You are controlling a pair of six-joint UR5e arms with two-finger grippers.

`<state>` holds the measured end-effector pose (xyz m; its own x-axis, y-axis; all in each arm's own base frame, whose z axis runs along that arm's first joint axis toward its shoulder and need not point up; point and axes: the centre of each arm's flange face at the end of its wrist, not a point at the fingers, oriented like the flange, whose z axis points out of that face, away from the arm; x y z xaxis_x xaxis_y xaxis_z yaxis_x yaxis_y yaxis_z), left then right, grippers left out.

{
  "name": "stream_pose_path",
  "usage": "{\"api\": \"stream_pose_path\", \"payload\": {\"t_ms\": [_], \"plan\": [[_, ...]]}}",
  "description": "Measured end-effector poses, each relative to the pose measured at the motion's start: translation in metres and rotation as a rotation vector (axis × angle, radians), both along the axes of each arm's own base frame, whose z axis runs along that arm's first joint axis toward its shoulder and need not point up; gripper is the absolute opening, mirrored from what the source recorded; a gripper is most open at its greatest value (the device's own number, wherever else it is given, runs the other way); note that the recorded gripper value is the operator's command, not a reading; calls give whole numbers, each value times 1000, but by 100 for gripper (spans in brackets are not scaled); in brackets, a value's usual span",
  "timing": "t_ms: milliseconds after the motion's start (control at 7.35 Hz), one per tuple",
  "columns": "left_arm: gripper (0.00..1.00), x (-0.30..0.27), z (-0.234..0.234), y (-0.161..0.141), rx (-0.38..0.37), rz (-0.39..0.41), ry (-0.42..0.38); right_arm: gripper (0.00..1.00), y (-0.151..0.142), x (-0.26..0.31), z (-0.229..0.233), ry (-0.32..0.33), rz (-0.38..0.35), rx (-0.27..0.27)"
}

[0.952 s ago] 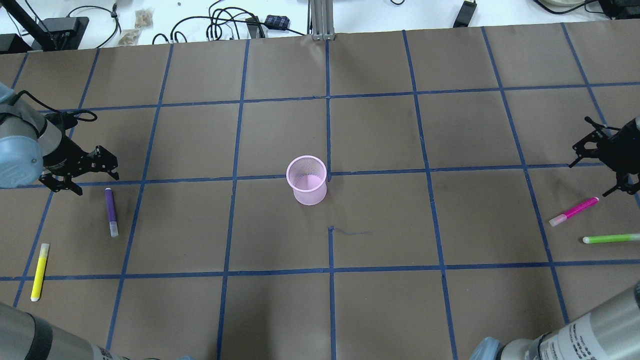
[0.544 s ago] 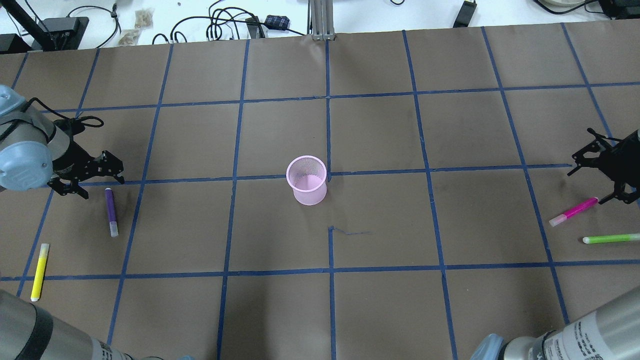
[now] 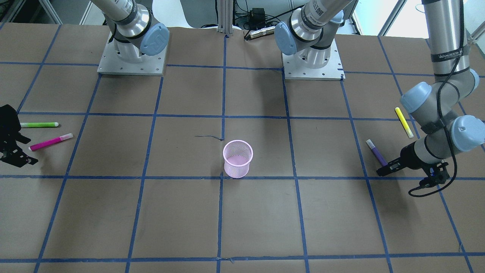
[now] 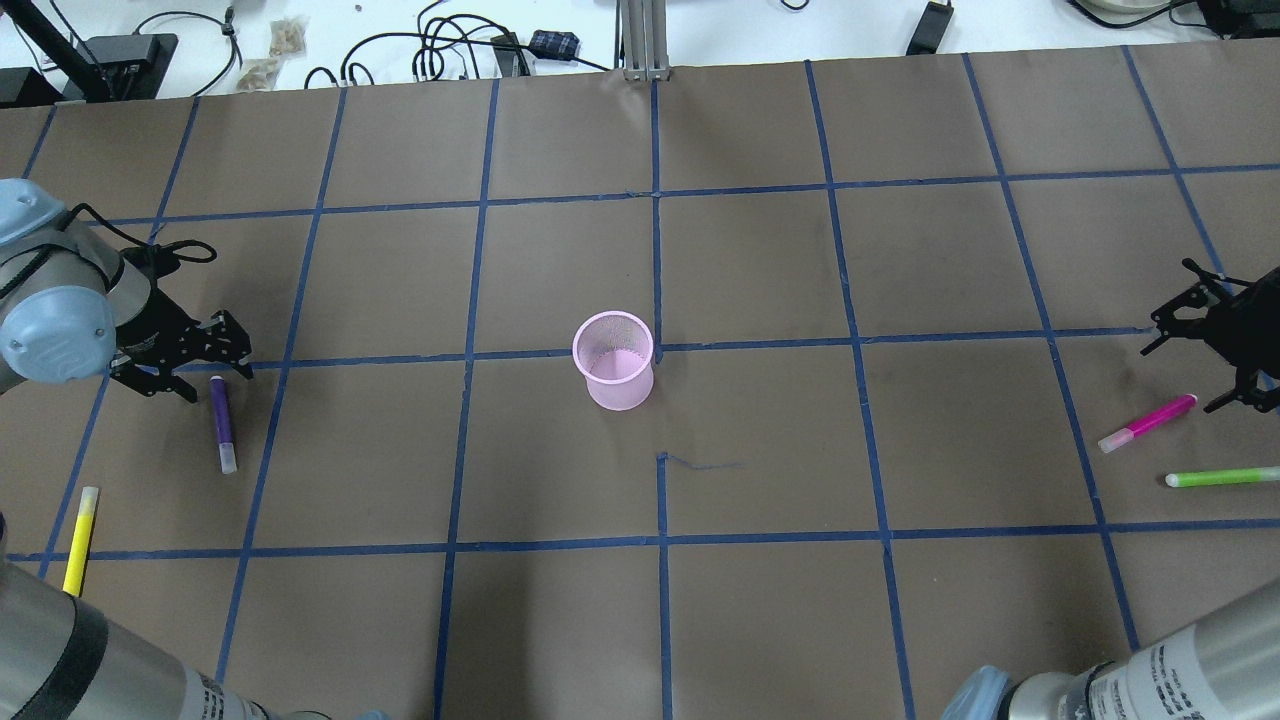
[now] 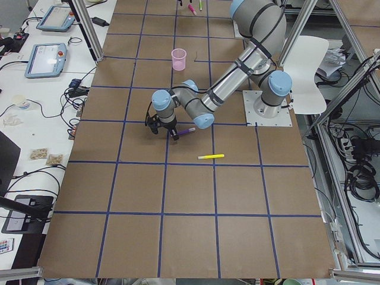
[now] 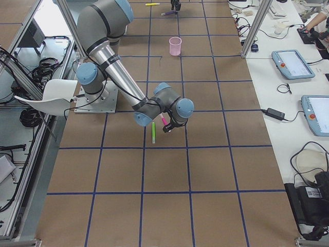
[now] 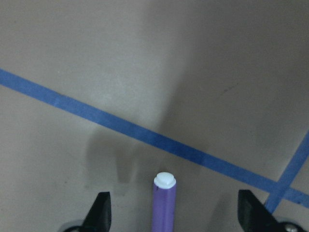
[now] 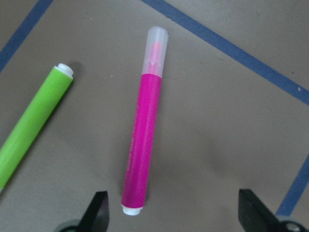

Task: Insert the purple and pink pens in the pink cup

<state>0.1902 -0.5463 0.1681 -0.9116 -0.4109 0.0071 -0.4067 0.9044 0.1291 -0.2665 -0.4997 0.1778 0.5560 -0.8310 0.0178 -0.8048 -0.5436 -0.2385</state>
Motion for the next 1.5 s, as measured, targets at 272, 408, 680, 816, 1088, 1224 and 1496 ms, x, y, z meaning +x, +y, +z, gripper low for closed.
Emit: {"api": "stream_pose_path", "payload": {"t_ms": [272, 408, 680, 816, 1088, 1224, 1496], "plan": [[16, 0, 0, 0, -1, -2, 0, 86, 8, -3, -5, -7, -13, 8], [0, 0, 1, -1, -4, -2, 2, 73, 15, -7, -8, -15, -27, 14], [0, 0, 1, -1, -10, -2, 8, 33, 22, -9, -14, -26, -42, 19], [0, 0, 4, -2, -15, 0, 7, 22, 23, -9, -13, -27, -44, 17], [0, -3, 29, -16, -63, -7, -25, 15, 23, -9, -8, -24, -46, 8], [0, -4, 51, -29, -99, -20, -53, 12, 23, -9, -5, -22, -46, 3], [0, -6, 78, -43, -140, -36, -85, 10, 21, -10, 2, -14, -50, -8]]}}
